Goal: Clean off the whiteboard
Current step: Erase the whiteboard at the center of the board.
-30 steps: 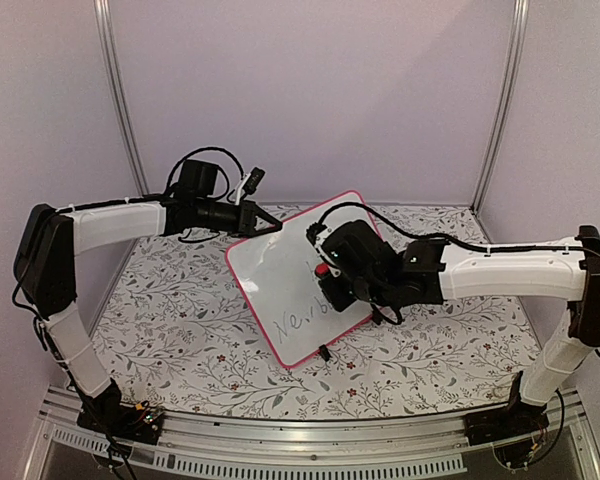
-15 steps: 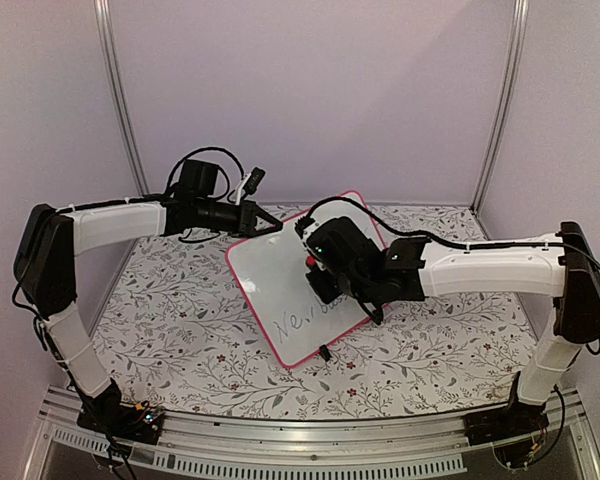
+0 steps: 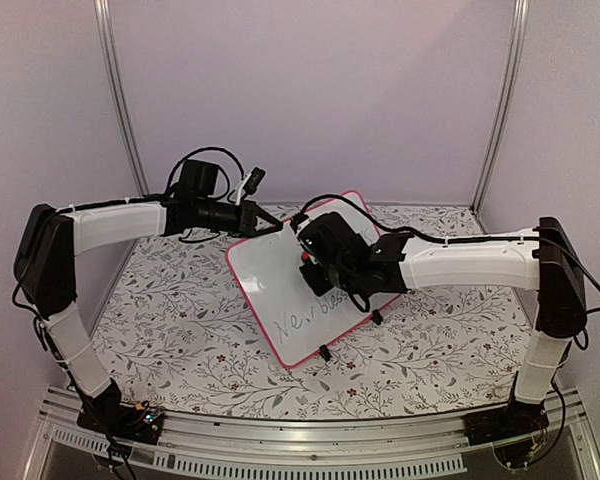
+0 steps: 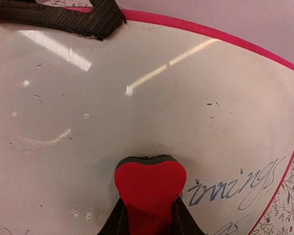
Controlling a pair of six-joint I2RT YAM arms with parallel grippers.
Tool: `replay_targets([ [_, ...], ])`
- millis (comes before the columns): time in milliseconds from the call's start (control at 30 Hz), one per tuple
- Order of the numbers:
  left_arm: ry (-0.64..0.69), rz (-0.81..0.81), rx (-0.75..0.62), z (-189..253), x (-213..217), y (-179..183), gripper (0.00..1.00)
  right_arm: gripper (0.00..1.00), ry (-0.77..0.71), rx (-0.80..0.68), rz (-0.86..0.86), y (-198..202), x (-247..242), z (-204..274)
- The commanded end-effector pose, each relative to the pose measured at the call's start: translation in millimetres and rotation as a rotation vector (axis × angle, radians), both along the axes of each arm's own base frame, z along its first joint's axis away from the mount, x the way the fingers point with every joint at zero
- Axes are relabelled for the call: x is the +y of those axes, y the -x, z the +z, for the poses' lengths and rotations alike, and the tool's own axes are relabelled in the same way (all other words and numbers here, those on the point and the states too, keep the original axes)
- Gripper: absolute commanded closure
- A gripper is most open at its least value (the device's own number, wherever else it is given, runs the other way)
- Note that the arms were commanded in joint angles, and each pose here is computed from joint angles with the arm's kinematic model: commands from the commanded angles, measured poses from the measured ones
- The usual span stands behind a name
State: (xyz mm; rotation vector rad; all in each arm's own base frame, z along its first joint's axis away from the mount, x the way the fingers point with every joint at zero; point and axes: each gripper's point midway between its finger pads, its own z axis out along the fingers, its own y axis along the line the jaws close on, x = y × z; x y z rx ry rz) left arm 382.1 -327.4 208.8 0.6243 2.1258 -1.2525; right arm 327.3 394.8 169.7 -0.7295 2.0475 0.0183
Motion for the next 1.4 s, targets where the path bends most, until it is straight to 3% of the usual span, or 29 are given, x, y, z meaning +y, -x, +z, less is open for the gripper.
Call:
replay_targets([
  [0, -0.024, 0.015, -0.035, 0, -1, -1, 1.00, 1.00, -0.025, 0.018, 0.003, -4, 4, -4],
  [367, -0.026, 0.014, -0.034, -2, -2, -1, 1.00, 1.00, -0.007, 0.088, 0.000, 7, -7, -32],
  [1367, -0.030, 0.014, -0.031, -4, -2, 0, 1.00, 1.00, 0.008, 0.166, -0.011, 27, -30, -53],
])
